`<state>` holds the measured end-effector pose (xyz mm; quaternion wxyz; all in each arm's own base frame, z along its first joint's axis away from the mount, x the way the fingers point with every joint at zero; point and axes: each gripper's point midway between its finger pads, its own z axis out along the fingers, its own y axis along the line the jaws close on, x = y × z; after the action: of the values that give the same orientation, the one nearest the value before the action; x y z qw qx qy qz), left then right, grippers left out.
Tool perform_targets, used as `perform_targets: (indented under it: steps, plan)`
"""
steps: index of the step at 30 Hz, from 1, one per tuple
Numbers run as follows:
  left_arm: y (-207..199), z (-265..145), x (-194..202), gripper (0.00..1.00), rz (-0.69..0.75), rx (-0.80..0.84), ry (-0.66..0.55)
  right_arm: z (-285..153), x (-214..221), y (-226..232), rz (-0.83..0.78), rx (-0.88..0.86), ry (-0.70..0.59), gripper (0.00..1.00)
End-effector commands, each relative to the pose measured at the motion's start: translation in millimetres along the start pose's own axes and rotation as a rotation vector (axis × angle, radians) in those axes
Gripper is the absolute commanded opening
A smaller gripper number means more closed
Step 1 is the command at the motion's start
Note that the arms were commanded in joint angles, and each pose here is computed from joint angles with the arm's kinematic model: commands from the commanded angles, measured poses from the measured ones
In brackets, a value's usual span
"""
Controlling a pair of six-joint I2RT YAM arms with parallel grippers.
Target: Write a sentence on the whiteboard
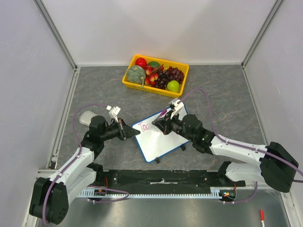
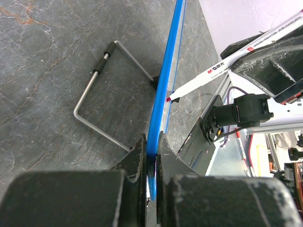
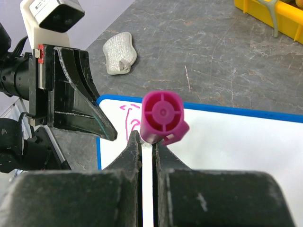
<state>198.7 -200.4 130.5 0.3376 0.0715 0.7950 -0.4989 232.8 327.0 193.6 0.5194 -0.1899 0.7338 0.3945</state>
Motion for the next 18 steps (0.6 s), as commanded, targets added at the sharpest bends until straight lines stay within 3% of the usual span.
perform_targets:
  steps: [1, 18]
  plan:
    - [24.0, 0.7, 10.7, 0.02, 0.058, -0.099, 0.030, -7.2, 6.4, -13.5, -0.005, 0.057, 0.003, 0.00]
    - [22.8, 1.2, 12.8, 0.02, 0.058, -0.097, 0.037, -2.1, -61.1, 2.5, -0.019, 0.051, -0.149, 0.00]
